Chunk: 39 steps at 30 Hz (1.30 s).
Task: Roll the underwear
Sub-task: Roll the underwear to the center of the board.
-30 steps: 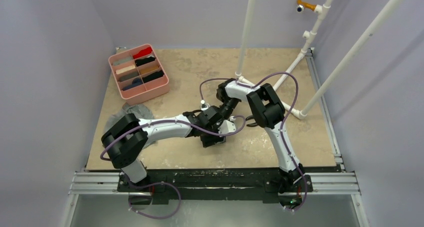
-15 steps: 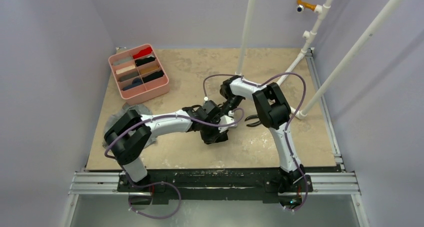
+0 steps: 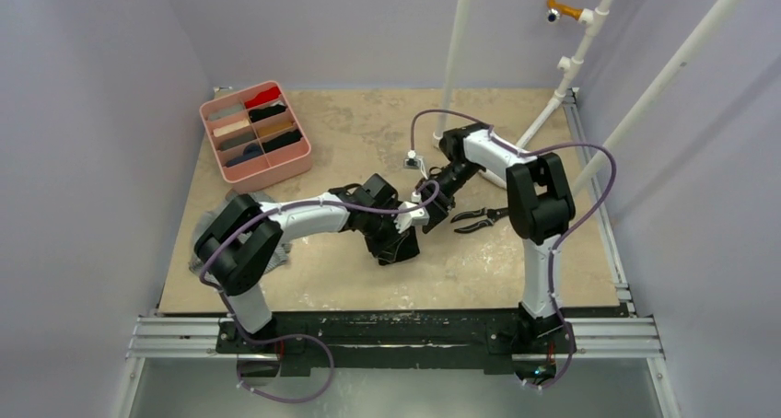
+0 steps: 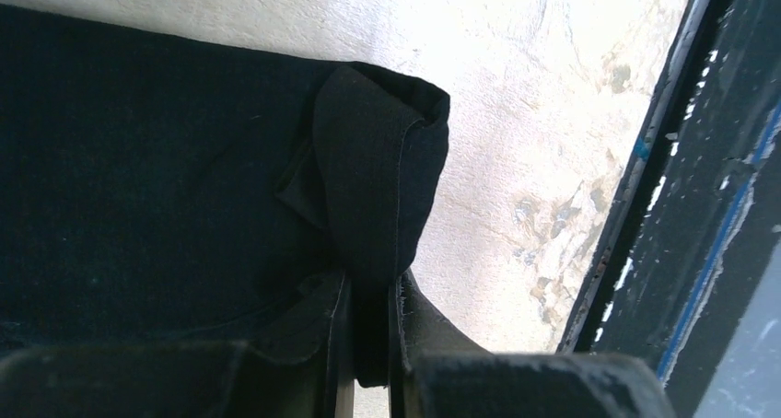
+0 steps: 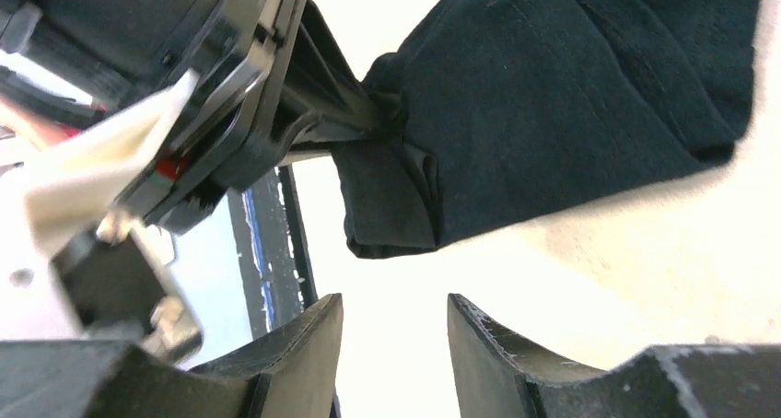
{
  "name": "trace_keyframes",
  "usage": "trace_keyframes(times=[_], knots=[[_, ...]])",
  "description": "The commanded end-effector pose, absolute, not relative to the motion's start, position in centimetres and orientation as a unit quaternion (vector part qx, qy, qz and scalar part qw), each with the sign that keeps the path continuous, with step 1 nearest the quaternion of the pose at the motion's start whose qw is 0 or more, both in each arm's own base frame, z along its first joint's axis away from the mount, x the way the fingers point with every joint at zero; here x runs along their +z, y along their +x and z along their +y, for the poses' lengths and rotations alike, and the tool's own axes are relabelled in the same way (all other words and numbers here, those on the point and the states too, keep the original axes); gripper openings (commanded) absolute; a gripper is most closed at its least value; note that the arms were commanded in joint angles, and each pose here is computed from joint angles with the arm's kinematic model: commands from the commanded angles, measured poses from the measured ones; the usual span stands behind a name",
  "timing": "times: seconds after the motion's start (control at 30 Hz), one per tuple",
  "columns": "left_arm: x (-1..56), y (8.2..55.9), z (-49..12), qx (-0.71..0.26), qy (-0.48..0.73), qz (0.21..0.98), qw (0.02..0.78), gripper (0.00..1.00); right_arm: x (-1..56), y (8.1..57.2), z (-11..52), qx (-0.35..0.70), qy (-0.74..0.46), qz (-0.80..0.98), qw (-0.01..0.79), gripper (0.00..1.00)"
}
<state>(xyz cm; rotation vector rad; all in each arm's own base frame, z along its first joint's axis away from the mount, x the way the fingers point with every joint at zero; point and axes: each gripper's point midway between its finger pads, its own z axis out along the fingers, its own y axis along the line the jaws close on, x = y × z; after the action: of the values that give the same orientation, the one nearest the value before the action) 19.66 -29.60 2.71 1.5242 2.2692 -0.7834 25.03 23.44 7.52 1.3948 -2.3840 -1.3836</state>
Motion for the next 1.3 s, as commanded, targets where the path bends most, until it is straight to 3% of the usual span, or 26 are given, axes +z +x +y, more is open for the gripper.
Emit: trace_keyframes(times=[0.0, 0.47, 0.63, 0.87, 1.27], knots=[[2.5, 19.5, -29.2, -0.310, 0.492, 0.807, 0.105, 0.00, 9.1, 25.9, 23.1, -0.439, 0.457, -0.773, -0.033, 0.45], [3.3, 22.2, -28.7, -0.455, 0.337, 0.824, -0.030, 0.00, 8.9, 28.7, 21.7, -0.323, 0.464, -0.803, -0.191, 0.47], [3.0, 23.3, -28.5, -0.492, 0.276, 0.821, -0.083, 0.00, 9.2, 28.4, 21.8, -0.284, 0.491, -0.791, -0.229, 0.59], [3.0, 24.0, -28.7, -0.517, 0.236, 0.813, -0.130, 0.00, 10.0, 26.4, 25.3, -0.179, 0.588, -0.735, -0.288, 0.62], [2.6, 23.9, -28.5, -0.527, 0.202, 0.808, -0.169, 0.00, 5.8, 25.1, 28.7, -0.021, 0.695, -0.648, -0.312, 0.65]])
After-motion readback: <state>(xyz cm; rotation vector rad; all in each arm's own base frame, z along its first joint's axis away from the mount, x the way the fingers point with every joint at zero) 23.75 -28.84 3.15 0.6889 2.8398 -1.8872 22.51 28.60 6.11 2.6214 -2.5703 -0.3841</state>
